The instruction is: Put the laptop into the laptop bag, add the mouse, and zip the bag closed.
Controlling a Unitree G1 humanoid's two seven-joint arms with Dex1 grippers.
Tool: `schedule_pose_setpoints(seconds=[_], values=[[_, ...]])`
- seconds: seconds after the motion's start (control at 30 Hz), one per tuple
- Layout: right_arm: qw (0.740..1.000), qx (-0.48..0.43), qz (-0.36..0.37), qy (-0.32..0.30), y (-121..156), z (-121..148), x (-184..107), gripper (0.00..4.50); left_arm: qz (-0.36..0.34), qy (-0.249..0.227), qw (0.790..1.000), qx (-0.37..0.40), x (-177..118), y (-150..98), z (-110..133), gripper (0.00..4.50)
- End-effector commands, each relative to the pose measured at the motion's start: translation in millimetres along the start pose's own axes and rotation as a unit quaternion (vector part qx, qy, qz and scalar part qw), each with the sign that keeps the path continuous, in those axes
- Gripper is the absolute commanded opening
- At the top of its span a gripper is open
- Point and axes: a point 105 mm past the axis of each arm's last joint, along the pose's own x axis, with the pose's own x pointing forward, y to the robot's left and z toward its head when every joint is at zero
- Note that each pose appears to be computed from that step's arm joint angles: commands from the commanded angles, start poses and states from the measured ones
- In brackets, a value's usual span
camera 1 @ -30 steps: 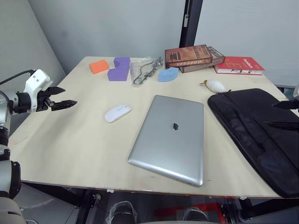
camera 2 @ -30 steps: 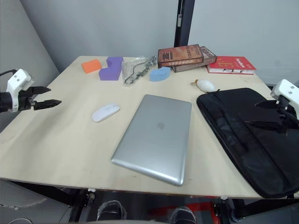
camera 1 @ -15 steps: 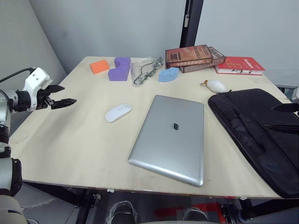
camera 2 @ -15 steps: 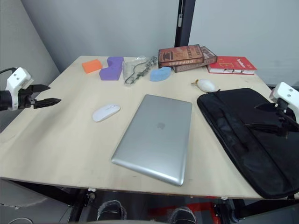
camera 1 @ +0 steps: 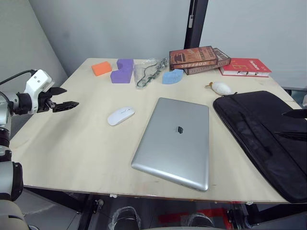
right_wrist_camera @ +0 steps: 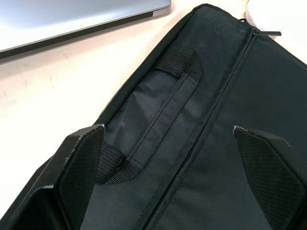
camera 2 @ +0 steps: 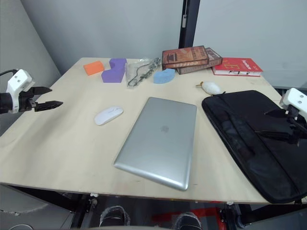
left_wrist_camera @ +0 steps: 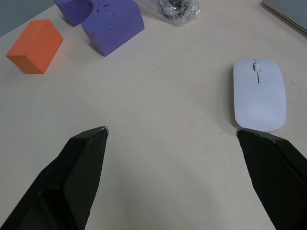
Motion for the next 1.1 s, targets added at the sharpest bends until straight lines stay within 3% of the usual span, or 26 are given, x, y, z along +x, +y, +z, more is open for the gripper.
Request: schedule_pose_setpoints(seconds=[0.03, 0.43, 0.57, 0.63, 0.73, 0.8, 0.93, 1.07, 1.1], values=[[0.999, -0.021, -0.019, -0.016, -7.1, 13.9, -10.9, 4.48, 0.008, -0.01, 1.0, 0.008, -5.8, 5.0, 10.6, 4.5], [0.999, -0.03, -0.02, -0.017, -6.4, 19.2, -3.4, 4.48, -0.004, -0.008, 1.0, -0.012, -5.9, 2.2, 10.8, 4.5], [0.998, -0.048, -0.024, -0.033, -0.1, 32.4, 9.7, 4.48, -0.062, 0.0, 0.995, -0.081, -3.6, -12.4, 13.0, 4.5], [0.997, -0.062, -0.013, -0.047, 9.5, 42.1, 19.9, 4.48, -0.123, -0.015, 0.982, -0.145, -2.3, -30.1, 26.6, 4.5], [0.995, -0.07, -0.005, -0.065, 20.5, 53.0, 30.5, 3.67, -0.202, 0.0, 0.957, -0.206, 0.4, -59.9, 33.9, 4.5], [0.995, -0.079, 0.006, -0.063, 30.2, 56.1, 38.5, 3.0, -0.256, -0.001, 0.931, -0.262, 4.0, -79.4, 40.4, 4.5], [0.994, -0.098, 0.019, -0.054, 43.7, 58.4, 54.8, 1.59, -0.337, 0.014, 0.896, -0.289, 15.5, -116.3, 46.4, 4.5], [0.991, -0.125, 0.027, -0.032, 53.5, 54.9, 71.8, 0.19, -0.366, 0.024, 0.869, -0.332, 39.9, -137.5, 44.6, 4.5], [0.991, -0.125, 0.028, -0.033, 55.5, 55.6, 75.1, 0.02, -0.366, 0.032, 0.866, -0.338, 44.5, -140.5, 40.5, 4.5]])
